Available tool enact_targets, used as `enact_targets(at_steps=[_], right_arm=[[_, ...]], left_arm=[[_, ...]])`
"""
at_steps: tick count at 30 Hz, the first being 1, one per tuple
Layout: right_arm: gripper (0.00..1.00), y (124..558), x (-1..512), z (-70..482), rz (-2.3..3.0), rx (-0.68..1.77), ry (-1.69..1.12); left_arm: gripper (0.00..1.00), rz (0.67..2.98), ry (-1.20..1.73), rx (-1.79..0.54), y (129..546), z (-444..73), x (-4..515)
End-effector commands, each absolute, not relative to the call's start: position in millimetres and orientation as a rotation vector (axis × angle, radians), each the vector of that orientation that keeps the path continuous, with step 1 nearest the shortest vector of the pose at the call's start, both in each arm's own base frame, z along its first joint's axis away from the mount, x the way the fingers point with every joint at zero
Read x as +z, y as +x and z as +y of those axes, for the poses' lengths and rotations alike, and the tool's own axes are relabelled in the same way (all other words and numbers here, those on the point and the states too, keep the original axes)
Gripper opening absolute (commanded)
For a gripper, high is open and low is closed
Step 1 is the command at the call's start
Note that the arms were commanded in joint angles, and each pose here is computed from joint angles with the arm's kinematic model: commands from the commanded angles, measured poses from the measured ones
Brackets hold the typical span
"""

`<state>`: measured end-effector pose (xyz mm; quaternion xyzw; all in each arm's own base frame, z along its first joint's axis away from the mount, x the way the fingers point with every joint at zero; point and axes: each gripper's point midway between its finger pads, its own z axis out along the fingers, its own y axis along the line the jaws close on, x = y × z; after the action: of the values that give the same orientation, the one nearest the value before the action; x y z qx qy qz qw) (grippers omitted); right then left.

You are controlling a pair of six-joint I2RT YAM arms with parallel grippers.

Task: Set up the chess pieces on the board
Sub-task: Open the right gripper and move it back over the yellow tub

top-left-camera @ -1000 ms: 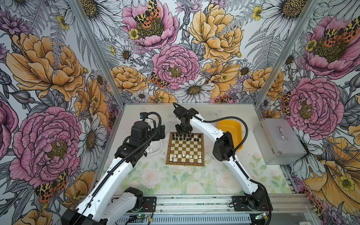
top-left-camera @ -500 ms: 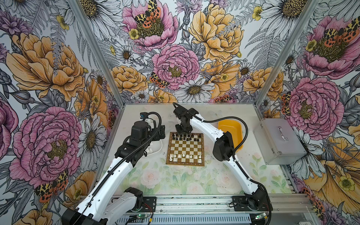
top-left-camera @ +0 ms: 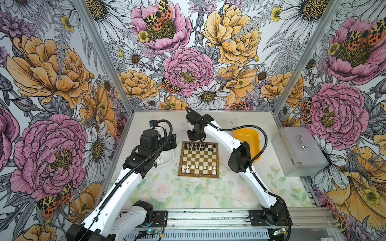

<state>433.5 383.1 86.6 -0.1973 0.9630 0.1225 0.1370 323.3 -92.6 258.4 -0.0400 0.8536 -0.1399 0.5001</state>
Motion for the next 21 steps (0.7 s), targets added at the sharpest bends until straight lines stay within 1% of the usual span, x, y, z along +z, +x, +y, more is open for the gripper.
enact_targets(at_steps=[1,5,8,10,13,15,16,18,21], right_arm=[[0.27,447,91,382,2.738,0.345,-0.572],[0.28,460,120,376,2.667,0.346,-0.535],[0.4,479,166,359,2.56,0.338,-0.479],[0.47,491,206,339,2.477,0.312,-0.429],[0.51,500,256,300,2.394,0.254,-0.353],[0.52,497,275,272,2.383,0.204,-0.305],[0.53,493,284,257,2.382,0.178,-0.283],[0.53,482,285,229,2.41,0.09,-0.239],[0.52,460,268,189,2.479,-0.051,-0.171]], left_arm=[[0.99,2.034,-0.077,-0.344,327,-92,272],[0.99,2.023,-0.077,-0.344,331,-92,276],[0.99,2.003,-0.064,-0.358,337,-97,284],[0.99,1.989,-0.045,-0.372,343,-101,290],[0.99,1.98,-0.019,-0.397,352,-109,296],[0.99,1.979,0.006,-0.424,357,-119,299],[0.99,1.983,0.024,-0.44,359,-126,298],[0.99,1.993,0.07,-0.455,363,-141,296],[0.99,2.012,0.134,-0.472,369,-168,292]])
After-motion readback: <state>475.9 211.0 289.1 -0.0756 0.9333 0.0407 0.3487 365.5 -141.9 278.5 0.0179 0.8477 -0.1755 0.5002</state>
